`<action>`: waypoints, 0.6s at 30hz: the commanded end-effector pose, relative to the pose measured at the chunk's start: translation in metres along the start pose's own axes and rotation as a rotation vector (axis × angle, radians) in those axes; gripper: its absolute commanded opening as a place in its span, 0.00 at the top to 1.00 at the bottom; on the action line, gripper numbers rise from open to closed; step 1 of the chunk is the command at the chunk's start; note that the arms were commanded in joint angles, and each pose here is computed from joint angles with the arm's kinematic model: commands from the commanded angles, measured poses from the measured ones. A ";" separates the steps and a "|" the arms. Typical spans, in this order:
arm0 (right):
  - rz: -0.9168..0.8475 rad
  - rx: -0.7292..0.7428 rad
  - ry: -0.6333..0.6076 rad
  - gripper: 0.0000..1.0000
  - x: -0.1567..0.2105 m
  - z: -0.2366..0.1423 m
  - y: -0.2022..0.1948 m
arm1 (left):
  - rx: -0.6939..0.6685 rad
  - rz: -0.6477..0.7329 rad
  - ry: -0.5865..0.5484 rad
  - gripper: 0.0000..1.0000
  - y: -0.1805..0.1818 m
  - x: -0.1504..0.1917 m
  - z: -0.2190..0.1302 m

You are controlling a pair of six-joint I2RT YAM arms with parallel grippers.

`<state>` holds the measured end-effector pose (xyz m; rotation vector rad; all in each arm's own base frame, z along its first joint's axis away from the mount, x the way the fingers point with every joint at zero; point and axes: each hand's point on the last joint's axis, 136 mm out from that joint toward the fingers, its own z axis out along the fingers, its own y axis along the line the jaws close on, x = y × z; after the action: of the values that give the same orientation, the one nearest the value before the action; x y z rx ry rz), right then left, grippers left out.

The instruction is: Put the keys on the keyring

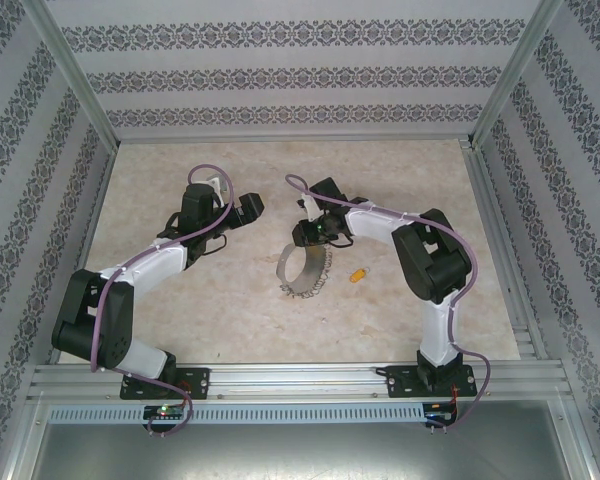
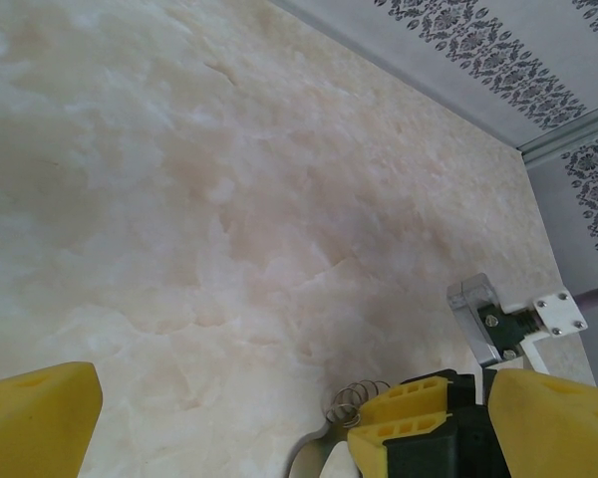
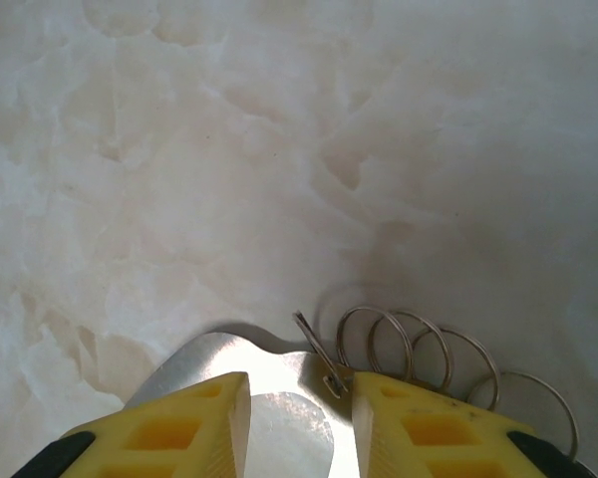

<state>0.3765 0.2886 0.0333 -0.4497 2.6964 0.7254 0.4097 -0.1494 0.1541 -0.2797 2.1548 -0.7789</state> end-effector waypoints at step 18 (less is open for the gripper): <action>0.003 -0.013 0.010 0.76 -0.008 0.011 0.002 | 0.049 0.032 -0.054 0.00 -0.012 -0.017 -0.005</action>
<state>0.3853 0.2944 0.0330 -0.4514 2.6863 0.7330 0.4092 -0.1505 0.1543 -0.2751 2.1560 -0.7864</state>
